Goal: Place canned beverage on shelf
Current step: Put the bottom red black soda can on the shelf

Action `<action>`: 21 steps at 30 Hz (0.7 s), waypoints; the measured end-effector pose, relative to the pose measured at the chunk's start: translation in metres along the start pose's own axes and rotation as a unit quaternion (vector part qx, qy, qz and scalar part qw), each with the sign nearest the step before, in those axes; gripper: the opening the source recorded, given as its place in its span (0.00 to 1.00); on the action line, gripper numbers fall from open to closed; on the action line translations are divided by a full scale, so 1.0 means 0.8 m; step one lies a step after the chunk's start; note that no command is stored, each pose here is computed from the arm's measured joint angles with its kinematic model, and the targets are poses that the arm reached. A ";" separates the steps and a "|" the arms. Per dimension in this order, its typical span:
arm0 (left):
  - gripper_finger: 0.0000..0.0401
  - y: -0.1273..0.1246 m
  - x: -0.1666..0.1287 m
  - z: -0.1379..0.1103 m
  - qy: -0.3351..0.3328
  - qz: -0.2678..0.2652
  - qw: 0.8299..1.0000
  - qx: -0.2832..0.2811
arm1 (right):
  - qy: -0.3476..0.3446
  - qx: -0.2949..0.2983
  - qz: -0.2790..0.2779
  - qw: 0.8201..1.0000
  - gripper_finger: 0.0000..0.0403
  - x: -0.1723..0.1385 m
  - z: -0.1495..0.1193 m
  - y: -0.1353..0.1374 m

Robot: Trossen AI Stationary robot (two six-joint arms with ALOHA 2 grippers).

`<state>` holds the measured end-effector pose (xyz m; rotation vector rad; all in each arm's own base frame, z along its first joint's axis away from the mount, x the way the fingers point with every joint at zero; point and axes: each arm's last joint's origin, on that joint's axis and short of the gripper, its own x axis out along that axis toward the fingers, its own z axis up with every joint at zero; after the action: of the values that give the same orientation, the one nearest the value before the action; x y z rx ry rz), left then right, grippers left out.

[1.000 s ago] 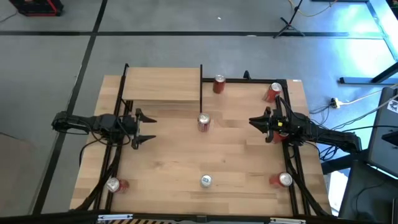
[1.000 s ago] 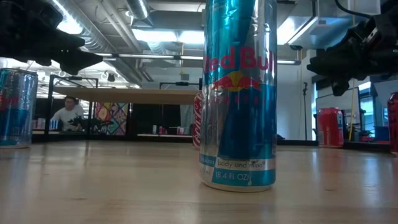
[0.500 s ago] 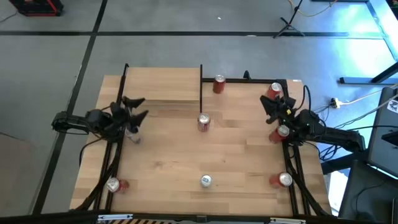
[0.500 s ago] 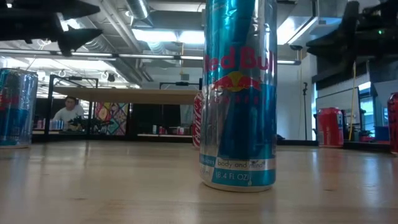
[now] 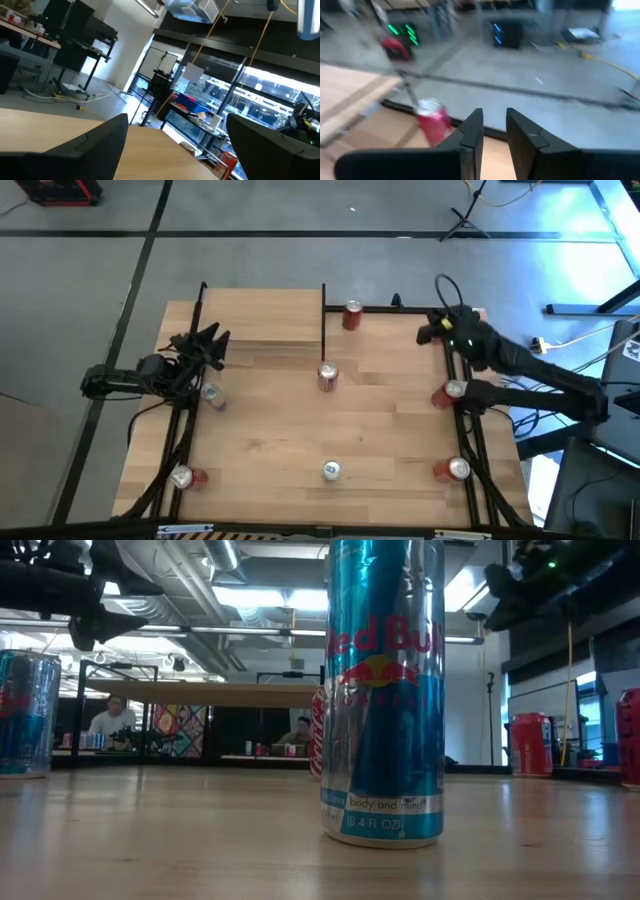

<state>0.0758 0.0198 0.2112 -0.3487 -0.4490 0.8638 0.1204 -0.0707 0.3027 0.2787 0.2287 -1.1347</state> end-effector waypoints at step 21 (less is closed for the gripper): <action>0.83 -0.002 0.000 0.001 0.000 -0.022 1.000 -0.007 | 0.180 -0.061 0.179 0.965 0.38 0.163 0.093 0.047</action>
<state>0.0763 0.0190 0.2124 -0.3502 -0.4608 0.8182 0.2104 -0.1923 0.3351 0.3994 0.5455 -0.7025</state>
